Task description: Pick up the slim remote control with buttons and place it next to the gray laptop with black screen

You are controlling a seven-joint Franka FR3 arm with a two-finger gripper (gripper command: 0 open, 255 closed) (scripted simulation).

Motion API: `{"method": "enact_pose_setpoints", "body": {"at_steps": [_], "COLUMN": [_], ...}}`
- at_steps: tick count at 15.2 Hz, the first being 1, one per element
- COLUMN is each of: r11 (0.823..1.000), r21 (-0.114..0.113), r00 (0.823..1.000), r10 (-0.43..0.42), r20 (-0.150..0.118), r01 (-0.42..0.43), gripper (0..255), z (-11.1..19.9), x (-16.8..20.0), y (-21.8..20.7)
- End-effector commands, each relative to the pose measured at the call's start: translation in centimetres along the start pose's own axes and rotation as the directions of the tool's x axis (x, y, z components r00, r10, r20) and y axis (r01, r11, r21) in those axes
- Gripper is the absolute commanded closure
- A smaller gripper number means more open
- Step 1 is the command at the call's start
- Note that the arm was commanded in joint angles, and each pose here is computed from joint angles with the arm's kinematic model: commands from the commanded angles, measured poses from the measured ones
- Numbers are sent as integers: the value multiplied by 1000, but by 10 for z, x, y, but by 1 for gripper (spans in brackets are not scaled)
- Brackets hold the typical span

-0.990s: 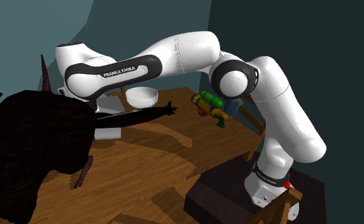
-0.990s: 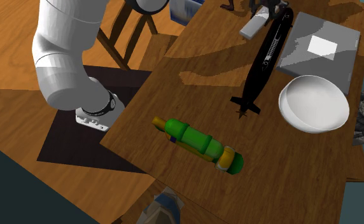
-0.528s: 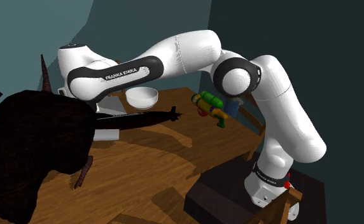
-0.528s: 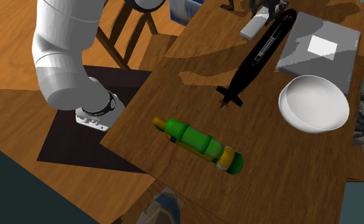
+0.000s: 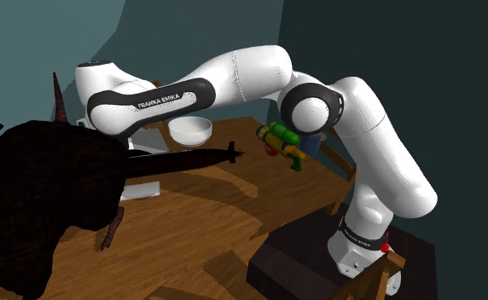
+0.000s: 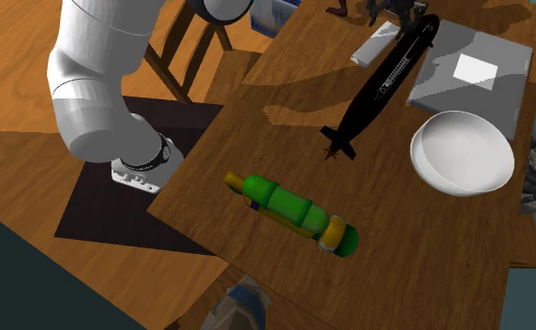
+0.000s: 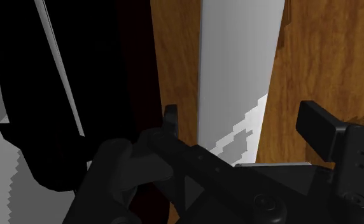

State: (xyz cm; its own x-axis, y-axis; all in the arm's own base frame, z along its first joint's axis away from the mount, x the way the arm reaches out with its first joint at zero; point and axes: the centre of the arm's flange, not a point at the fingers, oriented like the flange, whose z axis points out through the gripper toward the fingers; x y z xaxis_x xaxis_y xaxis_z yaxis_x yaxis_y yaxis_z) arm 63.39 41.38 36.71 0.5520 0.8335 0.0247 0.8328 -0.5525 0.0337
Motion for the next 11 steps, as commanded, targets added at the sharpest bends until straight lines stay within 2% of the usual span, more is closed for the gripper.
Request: {"method": "enact_pose_setpoints", "body": {"at_steps": [1,3,4,8,11], "r11": [1000,1000,1000,1000,1000], "r21": [14,14,14,14,14], "r00": [1000,1000,1000,1000,1000], "r10": [-7,-7,-7,-7,-7], "r20": [23,23,23,23,23], "r01": [7,7,7,7,7], "gripper": [0,0,0,0,0], "z": [15,11,28,-22,-22], "x": [2,5,-6,-4,-4], "y": [-4,-4,-6,-5,-5]}}
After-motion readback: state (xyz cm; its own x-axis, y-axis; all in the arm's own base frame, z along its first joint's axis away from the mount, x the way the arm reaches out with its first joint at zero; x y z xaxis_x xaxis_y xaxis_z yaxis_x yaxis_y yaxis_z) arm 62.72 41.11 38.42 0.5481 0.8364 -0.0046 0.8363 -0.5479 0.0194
